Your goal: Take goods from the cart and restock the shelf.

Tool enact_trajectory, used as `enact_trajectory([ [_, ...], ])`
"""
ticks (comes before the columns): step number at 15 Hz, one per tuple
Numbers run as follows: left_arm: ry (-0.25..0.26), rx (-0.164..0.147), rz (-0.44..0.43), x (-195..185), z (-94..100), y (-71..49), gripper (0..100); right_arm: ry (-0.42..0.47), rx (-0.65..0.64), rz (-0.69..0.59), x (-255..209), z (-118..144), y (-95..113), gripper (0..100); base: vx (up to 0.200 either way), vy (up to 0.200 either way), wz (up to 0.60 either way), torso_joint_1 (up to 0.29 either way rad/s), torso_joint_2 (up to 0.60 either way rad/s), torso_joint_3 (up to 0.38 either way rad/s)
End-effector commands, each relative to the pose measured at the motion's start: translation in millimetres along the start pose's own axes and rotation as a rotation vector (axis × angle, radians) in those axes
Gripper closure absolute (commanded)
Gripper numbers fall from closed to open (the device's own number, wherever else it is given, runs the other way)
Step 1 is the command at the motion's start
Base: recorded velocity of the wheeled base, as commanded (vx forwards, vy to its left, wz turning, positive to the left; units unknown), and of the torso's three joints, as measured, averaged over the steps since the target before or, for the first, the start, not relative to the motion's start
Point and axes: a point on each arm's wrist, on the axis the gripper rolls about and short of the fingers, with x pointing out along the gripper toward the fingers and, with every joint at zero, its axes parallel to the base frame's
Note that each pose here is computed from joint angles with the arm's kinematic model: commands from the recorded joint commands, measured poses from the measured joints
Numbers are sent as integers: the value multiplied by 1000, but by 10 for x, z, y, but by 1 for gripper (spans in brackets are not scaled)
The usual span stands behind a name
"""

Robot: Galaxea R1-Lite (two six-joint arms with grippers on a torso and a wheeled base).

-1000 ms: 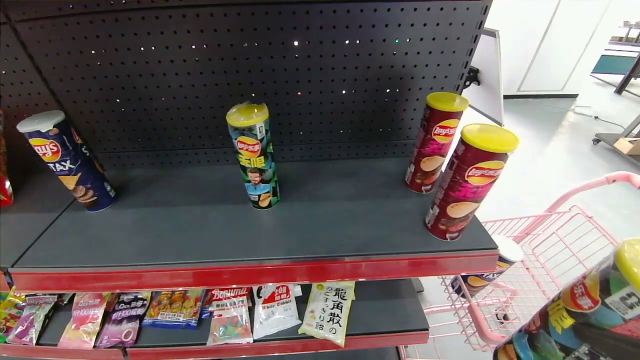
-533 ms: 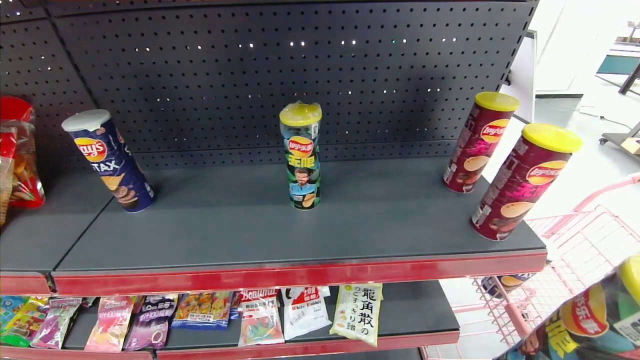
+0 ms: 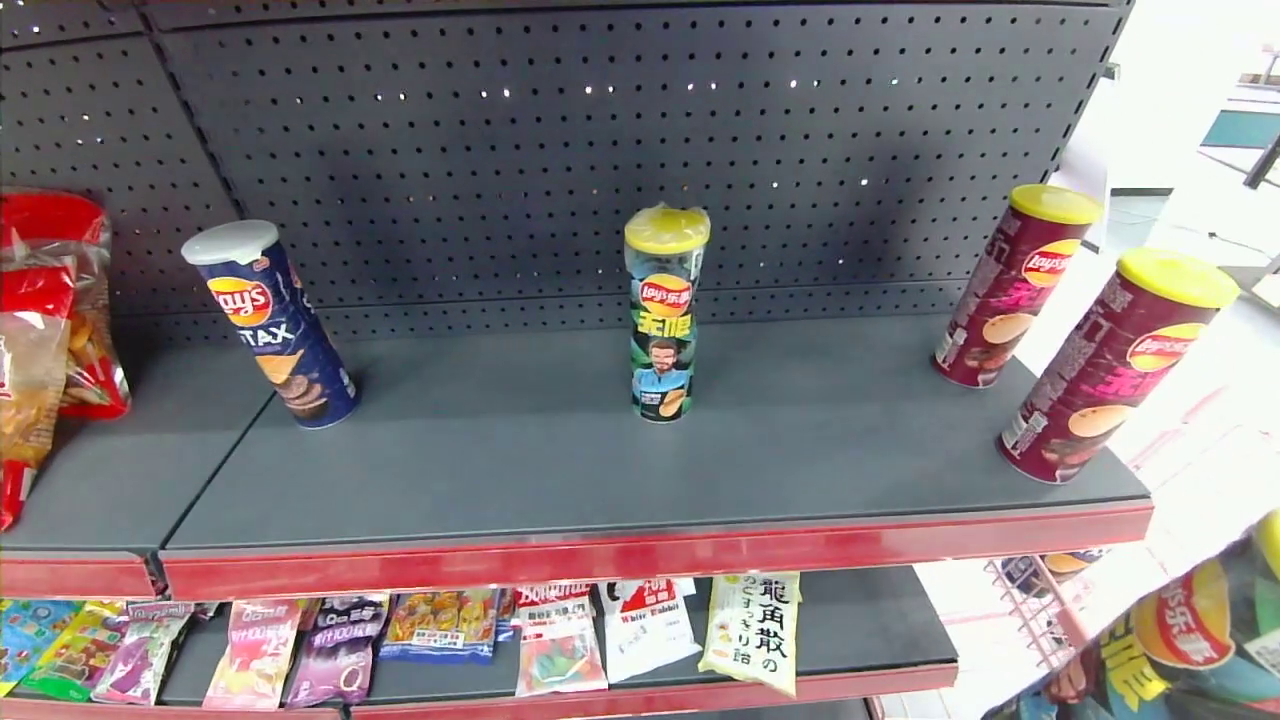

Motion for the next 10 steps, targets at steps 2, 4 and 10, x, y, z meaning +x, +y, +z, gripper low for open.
enact_trajectory([
  [2, 1, 0, 0, 1, 0, 0, 0, 5, 1, 3, 11, -2, -5, 100, 200, 0, 0, -5, 2, 5],
  [4, 1, -2, 0, 1, 0, 0, 0, 8, 4, 3, 15, -7, -6, 100, 100, 0, 0, 1, 1, 4],
  [10, 1, -5, 0, 1, 0, 0, 0, 10, 5, 3, 16, -19, -4, 100, 0, 0, 0, 0, 0, 0],
])
